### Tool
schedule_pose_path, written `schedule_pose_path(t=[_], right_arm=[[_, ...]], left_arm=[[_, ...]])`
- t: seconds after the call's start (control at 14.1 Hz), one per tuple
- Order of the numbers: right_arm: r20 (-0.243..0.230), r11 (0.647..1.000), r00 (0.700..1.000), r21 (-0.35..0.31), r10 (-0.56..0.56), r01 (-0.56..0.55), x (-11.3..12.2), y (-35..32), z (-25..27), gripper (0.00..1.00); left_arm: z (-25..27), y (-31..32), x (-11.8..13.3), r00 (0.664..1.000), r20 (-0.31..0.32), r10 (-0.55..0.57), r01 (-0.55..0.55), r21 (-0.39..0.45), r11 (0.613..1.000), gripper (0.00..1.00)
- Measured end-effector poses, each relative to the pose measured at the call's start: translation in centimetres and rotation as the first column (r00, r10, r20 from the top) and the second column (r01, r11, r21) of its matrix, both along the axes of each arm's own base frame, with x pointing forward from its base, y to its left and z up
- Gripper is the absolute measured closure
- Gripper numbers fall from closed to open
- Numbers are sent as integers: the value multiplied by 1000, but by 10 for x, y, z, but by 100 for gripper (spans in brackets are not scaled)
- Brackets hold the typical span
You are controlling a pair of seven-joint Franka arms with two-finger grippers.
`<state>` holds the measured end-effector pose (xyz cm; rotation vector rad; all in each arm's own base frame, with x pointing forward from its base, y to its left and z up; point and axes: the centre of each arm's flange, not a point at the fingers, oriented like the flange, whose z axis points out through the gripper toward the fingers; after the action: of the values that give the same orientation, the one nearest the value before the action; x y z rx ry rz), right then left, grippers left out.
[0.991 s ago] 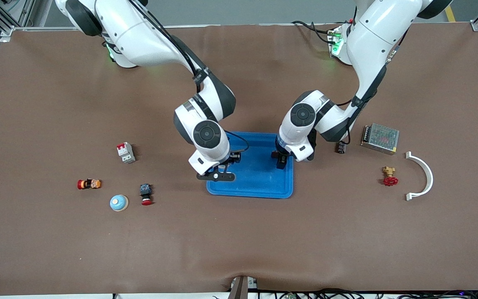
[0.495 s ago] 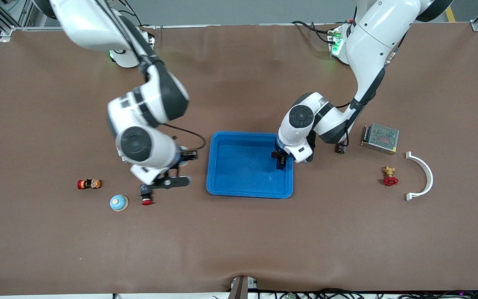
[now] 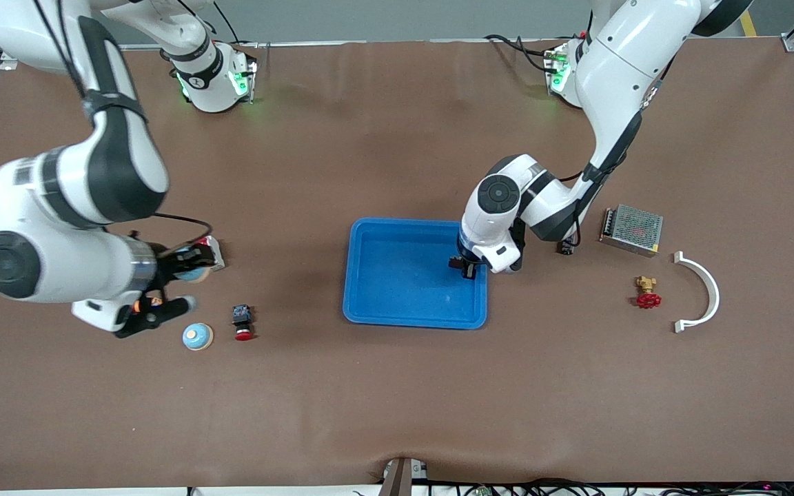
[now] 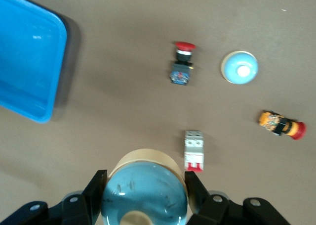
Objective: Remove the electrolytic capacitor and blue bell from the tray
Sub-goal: 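Lift the bell with the right gripper while the left gripper lifts the capacitor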
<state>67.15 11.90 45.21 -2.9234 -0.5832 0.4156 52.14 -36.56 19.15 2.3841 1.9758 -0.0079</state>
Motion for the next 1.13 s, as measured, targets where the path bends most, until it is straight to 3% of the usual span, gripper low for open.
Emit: schedule_pose_path(t=[0.14, 0.57, 0.85, 1.13], right_arm=[[-3, 999, 999, 13, 48, -48, 3, -38, 1, 30], [-16, 983, 986, -69, 167, -167, -5, -95, -6, 30], [63, 971, 970, -63, 234, -230, -12, -145, -34, 30], [118, 964, 958, -57, 263, -258, -36, -188, -86, 30]], left_arm=[[0, -1, -1, 1000, 1, -3, 3, 1, 1000, 66], [13, -7, 6, 1000, -24, -5, 7, 47, 999, 66], [51, -19, 19, 996, -78, -34, 41, 87, 995, 66], [93, -17, 33, 982, -148, -115, 130, 94, 987, 66]])
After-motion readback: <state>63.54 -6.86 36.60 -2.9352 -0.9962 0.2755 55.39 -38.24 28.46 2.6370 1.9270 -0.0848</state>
